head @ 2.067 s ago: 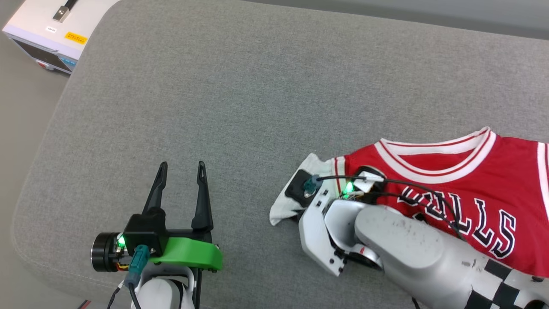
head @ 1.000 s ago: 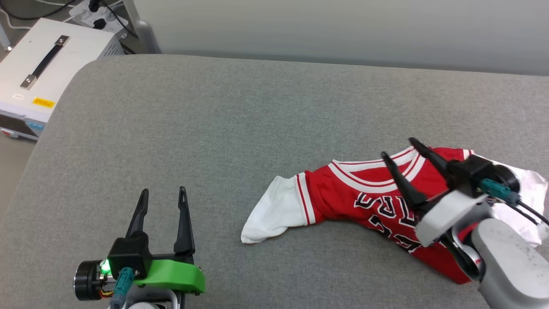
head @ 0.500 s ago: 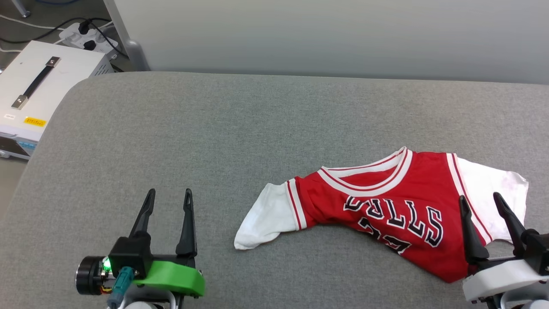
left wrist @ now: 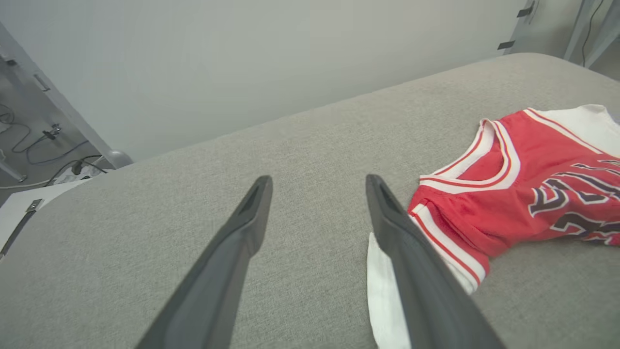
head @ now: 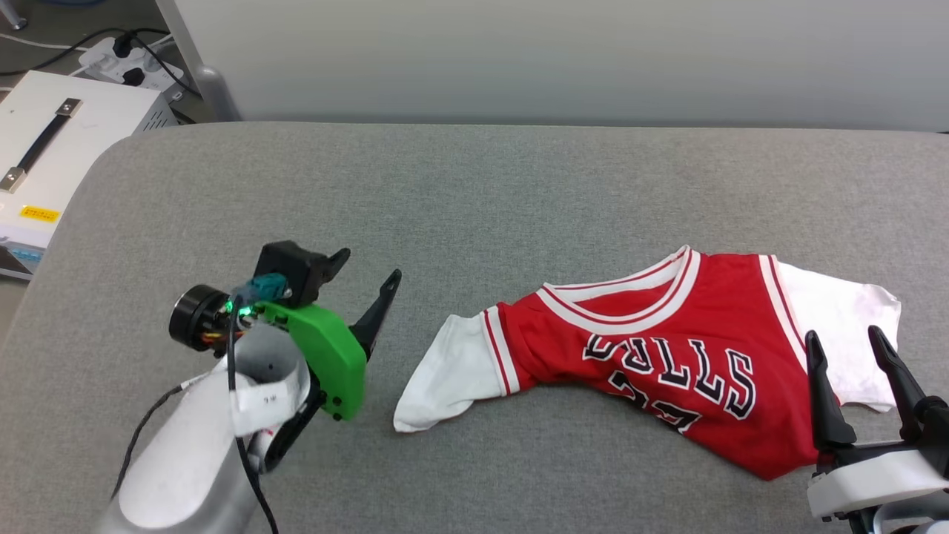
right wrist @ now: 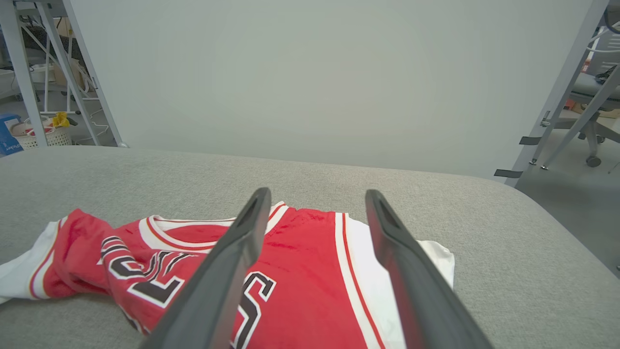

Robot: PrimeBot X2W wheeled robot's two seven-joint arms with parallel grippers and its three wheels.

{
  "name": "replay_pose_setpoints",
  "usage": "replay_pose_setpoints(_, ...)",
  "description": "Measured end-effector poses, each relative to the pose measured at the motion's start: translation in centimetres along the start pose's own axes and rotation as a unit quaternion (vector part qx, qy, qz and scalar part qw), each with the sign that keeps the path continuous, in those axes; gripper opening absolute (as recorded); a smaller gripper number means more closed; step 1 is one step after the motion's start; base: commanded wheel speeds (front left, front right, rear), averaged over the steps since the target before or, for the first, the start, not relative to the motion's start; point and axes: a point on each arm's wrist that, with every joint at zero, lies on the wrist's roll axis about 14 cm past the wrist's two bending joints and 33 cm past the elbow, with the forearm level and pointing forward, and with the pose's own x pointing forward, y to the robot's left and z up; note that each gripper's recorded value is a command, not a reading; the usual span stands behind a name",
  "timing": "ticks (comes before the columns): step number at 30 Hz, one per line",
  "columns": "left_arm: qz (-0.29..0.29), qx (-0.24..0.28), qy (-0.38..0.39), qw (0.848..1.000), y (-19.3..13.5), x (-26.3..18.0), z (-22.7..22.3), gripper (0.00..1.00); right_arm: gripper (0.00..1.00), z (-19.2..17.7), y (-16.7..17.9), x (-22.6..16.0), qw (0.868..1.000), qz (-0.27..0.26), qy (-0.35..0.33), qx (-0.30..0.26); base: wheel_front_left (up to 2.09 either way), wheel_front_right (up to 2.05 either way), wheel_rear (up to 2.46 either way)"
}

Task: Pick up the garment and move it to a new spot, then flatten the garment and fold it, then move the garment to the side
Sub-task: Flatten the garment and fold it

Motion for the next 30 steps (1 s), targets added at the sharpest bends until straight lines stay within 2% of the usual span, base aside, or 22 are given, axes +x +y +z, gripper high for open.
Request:
replay_pose_setpoints(5, -0.068, -0.017, 0.124, 0.99, -1.9, 0.3, -2.3, 1.0, 1.0, -0.4, -0.1, 0.1, 1.0, -0.001, 0.007, -0.004, 0.0, 0.0, 0.0)
replay_pose_setpoints(10, -0.136, -0.033, 0.249, 0.958, -4.9, -0.7, -6.3, 1.0, 1.0, -0.9, -0.2, 0.4, 1.0, -0.001, 0.016, -0.006, 0.0, 0.0, 0.0)
replay_pose_setpoints(14, -0.163, -0.014, 0.313, 0.936, -5.9, -1.2, -9.0, 1.0, 1.0, -1.1, -0.1, 0.9, 1.0, 0.003, 0.019, -0.008, 0.0, 0.0, 0.0)
replay_pose_setpoints(18, -0.174, -0.011, 0.354, 0.919, -6.3, -1.2, -11.5, 1.0, 1.0, -1.3, -0.1, 1.5, 1.0, 0.005, 0.021, -0.011, 0.0, 0.0, 0.0)
replay_pose_setpoints(26, -0.159, -0.007, 0.41, 0.898, -5.0, -0.3, -15.8, 1.0, 1.0, -2.4, -0.3, 1.9, 0.999, 0.002, 0.037, -0.014, 0.0, 0.0, 0.0)
replay_pose_setpoints(30, -0.174, -0.002, 0.429, 0.887, -5.5, -0.1, -16.7, 1.0, 1.0, -2.8, -0.8, 1.7, 0.999, -0.005, 0.044, -0.016, 0.0, 0.0, 0.0)
